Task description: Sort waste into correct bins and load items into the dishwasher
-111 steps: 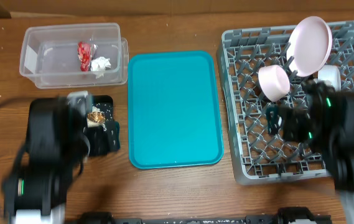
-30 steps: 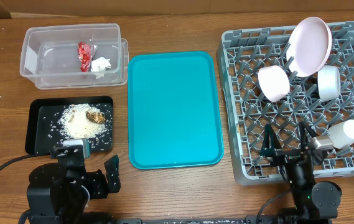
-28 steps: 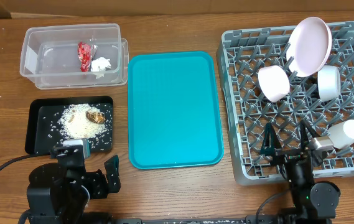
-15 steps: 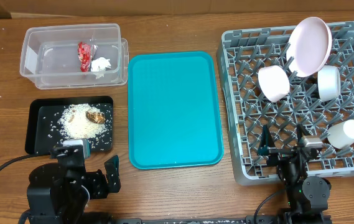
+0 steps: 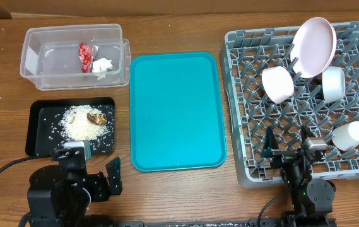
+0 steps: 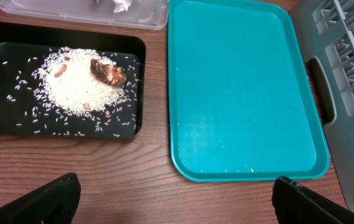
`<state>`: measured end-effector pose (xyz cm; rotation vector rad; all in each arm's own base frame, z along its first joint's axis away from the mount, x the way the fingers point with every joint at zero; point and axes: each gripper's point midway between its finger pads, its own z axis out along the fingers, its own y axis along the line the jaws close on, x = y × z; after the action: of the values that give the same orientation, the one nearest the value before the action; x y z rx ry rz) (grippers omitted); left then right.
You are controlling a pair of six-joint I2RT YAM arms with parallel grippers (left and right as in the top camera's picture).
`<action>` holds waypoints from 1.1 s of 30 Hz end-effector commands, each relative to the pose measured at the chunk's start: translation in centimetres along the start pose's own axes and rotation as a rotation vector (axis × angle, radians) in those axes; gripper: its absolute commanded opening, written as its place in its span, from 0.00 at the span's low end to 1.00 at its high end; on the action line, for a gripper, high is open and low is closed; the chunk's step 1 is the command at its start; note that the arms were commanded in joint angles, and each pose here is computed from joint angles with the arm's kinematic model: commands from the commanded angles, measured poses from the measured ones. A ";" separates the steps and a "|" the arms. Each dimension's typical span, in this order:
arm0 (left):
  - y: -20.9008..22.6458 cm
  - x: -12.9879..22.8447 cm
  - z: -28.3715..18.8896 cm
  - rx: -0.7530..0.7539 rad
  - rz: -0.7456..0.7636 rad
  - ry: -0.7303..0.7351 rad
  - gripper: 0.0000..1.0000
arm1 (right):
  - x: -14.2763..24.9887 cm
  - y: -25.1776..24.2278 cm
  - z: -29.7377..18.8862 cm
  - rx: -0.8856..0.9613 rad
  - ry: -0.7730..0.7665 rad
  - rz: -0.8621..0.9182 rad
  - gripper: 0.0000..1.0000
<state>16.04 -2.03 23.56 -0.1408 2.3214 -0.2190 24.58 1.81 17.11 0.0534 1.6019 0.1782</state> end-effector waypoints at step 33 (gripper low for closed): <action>2.0 2.1 6.3 -0.016 0.020 -0.208 1.00 | 0.1 -0.1 0.0 0.007 -0.007 -0.006 1.00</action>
<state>18.54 -1.37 19.74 -0.1421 2.1459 -0.1812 24.59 1.68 17.13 0.0592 1.6007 0.1727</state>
